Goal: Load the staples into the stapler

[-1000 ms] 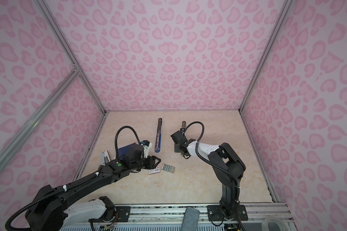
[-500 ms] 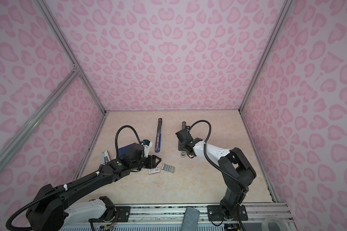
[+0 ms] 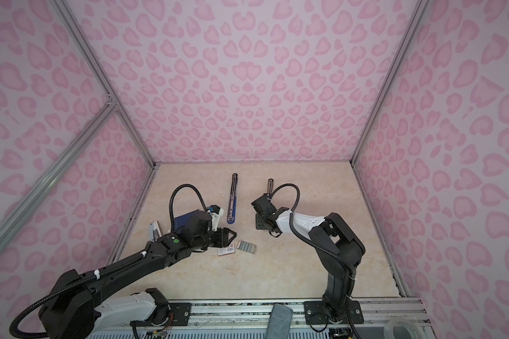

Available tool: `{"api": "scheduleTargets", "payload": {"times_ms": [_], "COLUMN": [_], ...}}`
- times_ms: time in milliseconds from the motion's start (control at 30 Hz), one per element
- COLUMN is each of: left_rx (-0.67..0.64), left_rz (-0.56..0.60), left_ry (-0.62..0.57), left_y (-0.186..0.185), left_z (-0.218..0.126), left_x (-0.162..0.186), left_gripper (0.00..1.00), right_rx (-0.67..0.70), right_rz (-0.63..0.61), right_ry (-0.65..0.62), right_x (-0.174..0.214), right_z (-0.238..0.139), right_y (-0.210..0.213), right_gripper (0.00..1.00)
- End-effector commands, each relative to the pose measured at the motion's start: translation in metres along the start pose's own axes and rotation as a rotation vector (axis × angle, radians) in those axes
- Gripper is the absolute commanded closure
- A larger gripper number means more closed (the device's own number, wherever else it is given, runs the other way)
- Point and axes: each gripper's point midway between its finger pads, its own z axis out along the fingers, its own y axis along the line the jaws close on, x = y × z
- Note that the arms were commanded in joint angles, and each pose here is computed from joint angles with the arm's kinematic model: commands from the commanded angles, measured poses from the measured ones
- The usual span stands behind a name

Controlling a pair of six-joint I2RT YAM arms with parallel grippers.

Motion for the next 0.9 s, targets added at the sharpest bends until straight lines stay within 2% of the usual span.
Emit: {"api": "scheduleTargets", "payload": {"times_ms": [0,167,300,433,567,867], "left_rx": [-0.022,-0.061,-0.067,-0.075,-0.078,-0.1], "left_rz": [-0.005,-0.002,0.013,0.04,0.082,0.189], "left_ry": [-0.031,-0.066,-0.078,-0.066,-0.043,0.063], "left_y": [0.003,0.006,0.002,-0.004,-0.014,-0.027], "left_z": [-0.003,-0.008,-0.008,0.002,0.022,0.106], "left_x": [-0.006,-0.016,-0.026,-0.038,-0.054,-0.082], "left_gripper": [0.44,0.41,0.37,0.31,0.3,0.3], "right_rx": [-0.075,-0.189,-0.217,-0.216,-0.181,-0.108], "right_rz": [-0.007,-0.074,-0.064,-0.017,0.049,0.205], "right_ry": [-0.003,-0.03,-0.091,-0.146,-0.183,-0.266], "right_x": [0.002,0.002,-0.006,-0.01,-0.006,0.016], "right_z": [0.001,-0.004,-0.023,-0.048,-0.068,-0.101], "right_y": [0.028,0.065,0.061,0.034,-0.006,-0.089], "right_gripper": [0.63,0.63,0.62,0.6,0.56,0.52]}}
